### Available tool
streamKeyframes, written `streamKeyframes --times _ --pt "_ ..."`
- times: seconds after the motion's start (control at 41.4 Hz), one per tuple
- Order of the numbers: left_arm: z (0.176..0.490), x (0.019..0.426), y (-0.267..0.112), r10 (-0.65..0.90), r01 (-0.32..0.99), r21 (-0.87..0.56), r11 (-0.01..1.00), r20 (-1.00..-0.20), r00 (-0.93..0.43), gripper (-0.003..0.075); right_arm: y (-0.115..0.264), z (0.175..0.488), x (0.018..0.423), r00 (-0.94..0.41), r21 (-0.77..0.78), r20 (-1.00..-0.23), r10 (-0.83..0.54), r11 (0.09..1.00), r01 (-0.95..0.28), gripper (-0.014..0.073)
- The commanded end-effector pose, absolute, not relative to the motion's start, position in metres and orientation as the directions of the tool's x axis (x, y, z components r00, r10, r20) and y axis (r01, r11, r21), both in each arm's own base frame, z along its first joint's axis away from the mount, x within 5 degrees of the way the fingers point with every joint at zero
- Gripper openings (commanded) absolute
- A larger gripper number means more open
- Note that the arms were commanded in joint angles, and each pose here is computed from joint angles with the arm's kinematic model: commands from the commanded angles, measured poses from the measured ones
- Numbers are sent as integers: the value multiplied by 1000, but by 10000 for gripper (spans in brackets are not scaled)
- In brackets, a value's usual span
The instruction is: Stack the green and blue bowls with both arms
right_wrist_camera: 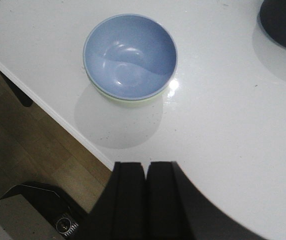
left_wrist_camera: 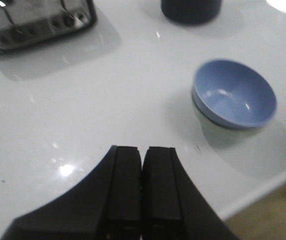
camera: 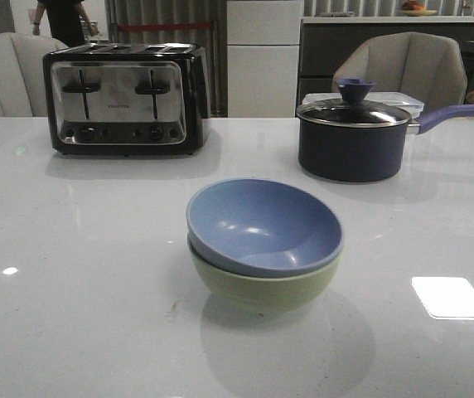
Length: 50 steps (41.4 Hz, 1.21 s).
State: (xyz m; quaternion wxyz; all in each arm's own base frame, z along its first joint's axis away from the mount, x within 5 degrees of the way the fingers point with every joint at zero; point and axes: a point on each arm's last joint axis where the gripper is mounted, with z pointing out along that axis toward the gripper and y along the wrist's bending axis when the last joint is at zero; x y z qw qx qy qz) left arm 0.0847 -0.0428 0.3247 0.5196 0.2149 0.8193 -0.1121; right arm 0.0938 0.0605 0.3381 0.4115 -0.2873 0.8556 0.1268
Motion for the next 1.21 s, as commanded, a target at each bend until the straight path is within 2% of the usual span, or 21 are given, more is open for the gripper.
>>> streamKeyframes --times 0.0,0.169,0.314,0.483,0.773,1.184 --pt "333 80 -32 102 375 32 926 -980 -169 93 61 351 96 -438 -32 -828 -350 809 -586 52" --pt "290 63 -15 -19 221 -16 975 -1000 8 93 61 351 96 -438 -32 -828 -350 809 -586 52" --pt "248 54 -7 -52 129 -46 991 -998 45 93 61 351 96 -438 -32 -828 -350 809 -586 52" --pt "223 53 -5 -53 95 -46 994 -996 71 94 61 351 96 -438 -32 -828 -350 809 -586 52" --pt "219 53 -4 -61 83 -47 995 -982 180 93 61 351 96 -438 -32 -828 -350 809 -586 52" --pt "219 53 -4 -61 83 -47 995 -982 178 93 61 351 96 -438 -32 -828 -350 809 -586 52"
